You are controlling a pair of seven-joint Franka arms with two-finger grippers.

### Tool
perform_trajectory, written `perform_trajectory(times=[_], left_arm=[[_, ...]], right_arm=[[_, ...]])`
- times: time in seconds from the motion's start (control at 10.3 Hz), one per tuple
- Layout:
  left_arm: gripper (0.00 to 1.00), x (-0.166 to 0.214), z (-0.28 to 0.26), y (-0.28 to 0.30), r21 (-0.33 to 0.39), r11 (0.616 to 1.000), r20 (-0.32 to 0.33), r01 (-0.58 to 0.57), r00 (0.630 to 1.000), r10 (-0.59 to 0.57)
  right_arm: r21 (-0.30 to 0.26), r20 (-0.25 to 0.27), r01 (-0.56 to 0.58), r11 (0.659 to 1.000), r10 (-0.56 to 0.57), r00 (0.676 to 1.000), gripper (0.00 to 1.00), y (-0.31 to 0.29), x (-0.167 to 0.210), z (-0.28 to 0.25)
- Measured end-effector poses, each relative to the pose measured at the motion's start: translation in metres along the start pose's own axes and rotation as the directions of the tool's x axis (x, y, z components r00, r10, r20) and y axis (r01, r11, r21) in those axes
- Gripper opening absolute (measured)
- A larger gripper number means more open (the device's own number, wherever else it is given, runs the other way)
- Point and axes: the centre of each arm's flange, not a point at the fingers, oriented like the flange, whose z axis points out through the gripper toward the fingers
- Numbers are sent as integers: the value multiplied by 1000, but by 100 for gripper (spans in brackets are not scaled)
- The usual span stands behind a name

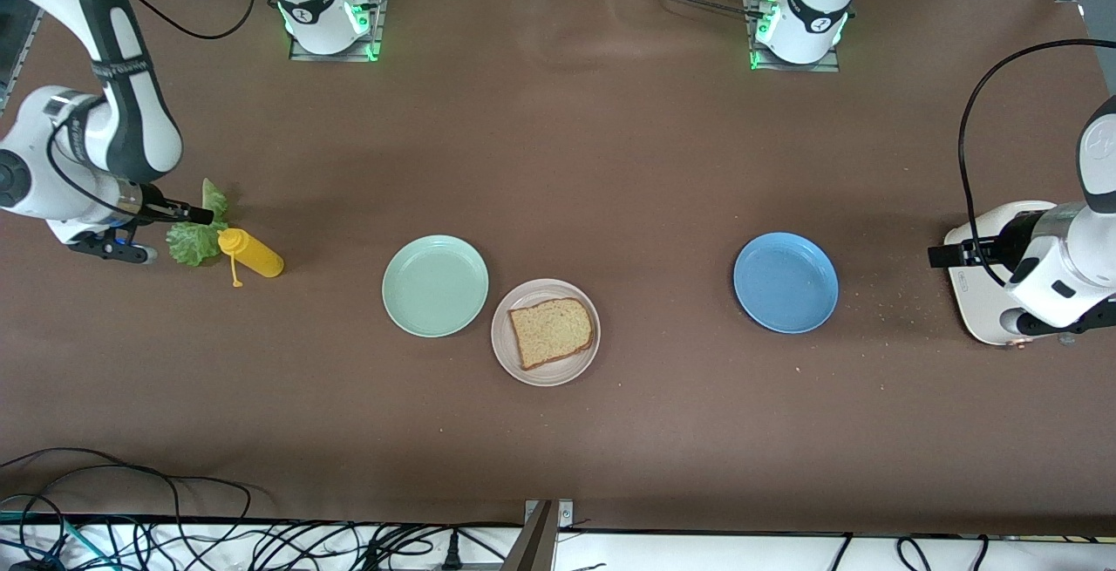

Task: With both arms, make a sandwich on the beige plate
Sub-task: 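Reach the right gripper down and grasp the green lettuce leaf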

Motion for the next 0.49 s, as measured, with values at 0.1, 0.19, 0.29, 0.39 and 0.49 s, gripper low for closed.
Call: perform_trajectory(times=[0.1, 0.19, 0.29, 0.39, 0.49], left_arm=[[100, 0, 0, 0, 0, 1000, 1, 0, 1000, 0], [100, 0, 0, 0, 0, 1000, 1, 0, 1000, 0], [100, 0, 0, 0, 0, 1000, 1, 0, 1000, 0], [100, 0, 0, 0, 0, 1000, 1, 0, 1000, 0], [100, 0, 0, 0, 0, 1000, 1, 0, 1000, 0]], right_arm=[[-8, 9, 3, 1000, -3, 1000, 100, -1, 3, 15], [-12, 17, 4, 1000, -4, 1000, 99, -2, 4, 24], [-13, 17, 5, 1000, -5, 1000, 85, -2, 4, 26], [-13, 16, 5, 1000, -4, 1000, 69, -2, 5, 25], [-13, 15, 5, 1000, -4, 1000, 54, -2, 5, 25]])
